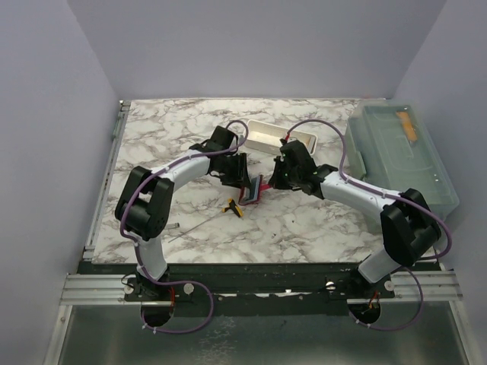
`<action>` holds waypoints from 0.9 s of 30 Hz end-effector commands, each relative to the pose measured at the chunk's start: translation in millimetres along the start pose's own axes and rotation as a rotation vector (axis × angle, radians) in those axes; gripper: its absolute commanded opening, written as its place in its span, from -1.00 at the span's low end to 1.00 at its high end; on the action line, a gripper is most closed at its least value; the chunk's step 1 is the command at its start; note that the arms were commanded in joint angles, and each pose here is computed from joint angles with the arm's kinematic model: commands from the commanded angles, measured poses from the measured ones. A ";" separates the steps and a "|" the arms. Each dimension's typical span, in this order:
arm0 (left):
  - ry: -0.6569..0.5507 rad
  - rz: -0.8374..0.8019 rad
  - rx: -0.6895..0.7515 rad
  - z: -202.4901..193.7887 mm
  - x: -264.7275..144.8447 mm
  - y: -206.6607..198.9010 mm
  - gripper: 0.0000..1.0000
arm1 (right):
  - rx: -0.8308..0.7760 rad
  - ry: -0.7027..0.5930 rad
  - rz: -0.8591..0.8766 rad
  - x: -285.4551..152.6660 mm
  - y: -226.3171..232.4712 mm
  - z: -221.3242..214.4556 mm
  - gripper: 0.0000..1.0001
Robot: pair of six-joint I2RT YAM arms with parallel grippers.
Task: Put the credit cards into the card holder
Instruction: Open the card holder at the center of the board.
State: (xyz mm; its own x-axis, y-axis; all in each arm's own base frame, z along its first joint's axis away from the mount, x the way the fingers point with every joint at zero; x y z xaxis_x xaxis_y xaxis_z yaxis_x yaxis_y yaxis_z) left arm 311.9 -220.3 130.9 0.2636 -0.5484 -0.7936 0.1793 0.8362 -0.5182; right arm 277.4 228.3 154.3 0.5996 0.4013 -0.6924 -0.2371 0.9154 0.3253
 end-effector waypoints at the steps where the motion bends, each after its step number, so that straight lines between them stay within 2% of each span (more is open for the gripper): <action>1: -0.007 0.103 0.008 3.6 -1.8 16.0 -0.13 | -0.023 -0.037 -0.072 -10.1 -12.9 4.6 -0.99; 5: -0.016 0.167 0.009 3.8 -7.1 25.4 -0.12 | -0.024 -0.032 -0.094 -8.8 -19.9 4.2 -0.99; 9: -0.023 0.251 0.023 5.1 -13.3 33.6 0.17 | -0.033 -0.034 -0.080 -9.7 -20.0 5.9 -0.99; 12: -0.052 0.231 0.047 8.4 -22.6 27.8 0.45 | -0.045 -0.043 -0.010 -14.0 -11.9 10.3 -0.99; 16: -0.094 0.136 0.084 12.2 -33.7 14.2 0.62 | -0.069 -0.060 0.105 -18.7 0.9 15.9 -0.99; 20: -0.128 -0.011 0.087 15.3 -41.2 -4.7 0.65 | -0.068 -0.049 0.121 -15.7 3.5 17.6 -0.99; 22: -0.122 -0.118 0.063 17.7 -39.8 -18.0 0.58 | -0.065 -0.047 0.126 -15.0 4.0 17.3 -0.99; 27: -0.032 -0.206 0.037 12.9 -15.4 -39.3 0.50 | -0.062 -0.056 0.137 -17.6 6.3 20.1 -0.99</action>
State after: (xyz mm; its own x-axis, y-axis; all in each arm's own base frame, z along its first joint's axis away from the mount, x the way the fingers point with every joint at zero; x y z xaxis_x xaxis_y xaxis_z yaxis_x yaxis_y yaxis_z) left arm 316.7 -212.7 168.0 0.3498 -0.5948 -0.7238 0.2393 0.8037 -0.5448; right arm 279.0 222.4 172.3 0.5982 0.4833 -0.6392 -0.3264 0.8755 0.3564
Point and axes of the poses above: each gripper's point midway between its finger pads, its own x axis out along the fingers, its own y axis along the line the jaws close on, z = x × y, the point moved 8 cm from there along -x, back along the fingers, and after that the axes turned 2 degrees about -x, right-handed, at the moved point
